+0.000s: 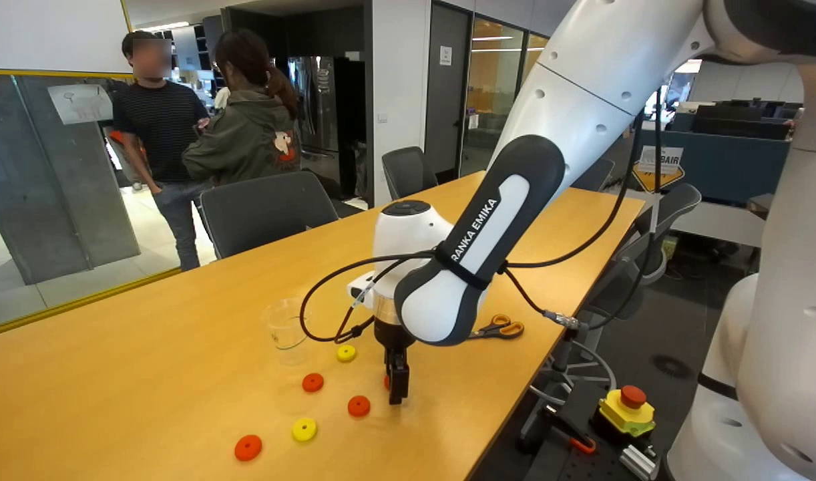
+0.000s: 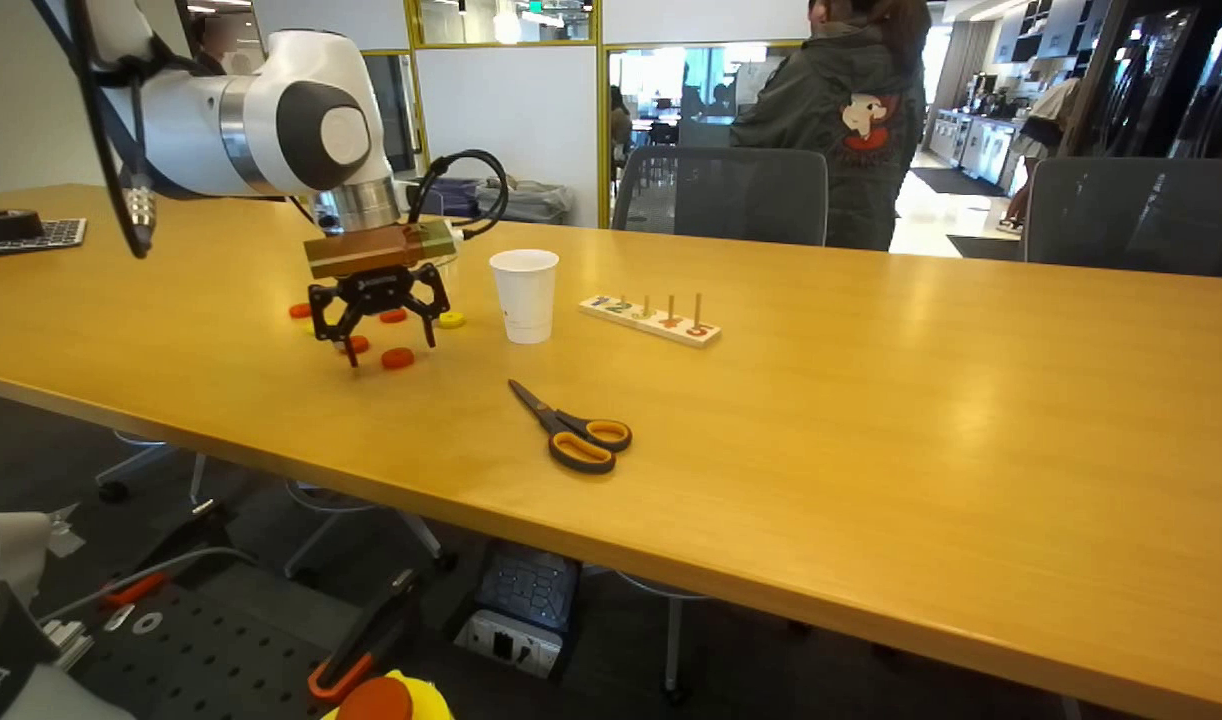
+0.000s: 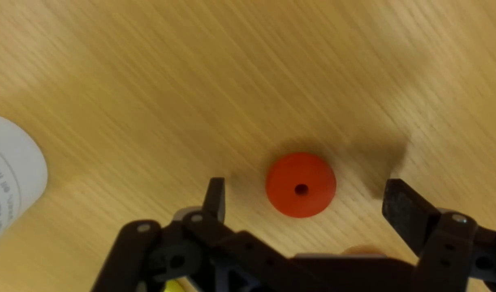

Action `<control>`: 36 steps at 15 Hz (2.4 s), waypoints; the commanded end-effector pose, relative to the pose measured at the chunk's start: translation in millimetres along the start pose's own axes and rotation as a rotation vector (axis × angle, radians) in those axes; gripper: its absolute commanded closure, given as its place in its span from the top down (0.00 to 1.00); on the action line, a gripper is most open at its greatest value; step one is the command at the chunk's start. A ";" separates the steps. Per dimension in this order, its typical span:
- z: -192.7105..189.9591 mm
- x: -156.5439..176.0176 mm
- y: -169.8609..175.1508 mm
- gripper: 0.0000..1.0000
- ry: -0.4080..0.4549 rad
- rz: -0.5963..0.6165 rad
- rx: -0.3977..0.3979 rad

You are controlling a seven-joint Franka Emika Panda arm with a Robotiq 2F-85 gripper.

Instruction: Put the orange rings inside the white cup, place the yellow rings inside the clear cup

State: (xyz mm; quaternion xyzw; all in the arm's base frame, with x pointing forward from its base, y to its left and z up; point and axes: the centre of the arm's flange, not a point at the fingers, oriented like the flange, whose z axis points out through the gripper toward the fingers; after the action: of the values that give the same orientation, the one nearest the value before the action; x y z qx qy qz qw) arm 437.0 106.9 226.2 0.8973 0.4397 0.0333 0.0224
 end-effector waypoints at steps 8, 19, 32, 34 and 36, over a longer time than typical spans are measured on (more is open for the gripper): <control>2.6 2.8 19.0 0.74 -0.026 -0.007 0.023; -22.8 -12.0 27.2 0.21 -0.097 0.046 0.088; -157.8 -35.3 108.2 0.25 0.131 0.212 -0.003; -159.6 -33.5 118.3 0.25 0.159 0.231 -0.045; -156.2 -31.3 129.3 0.25 0.178 0.241 -0.078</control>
State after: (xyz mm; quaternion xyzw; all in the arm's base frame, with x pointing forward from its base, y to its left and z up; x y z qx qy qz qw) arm 491.0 8.8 387.4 0.9361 0.3366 0.1015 0.0059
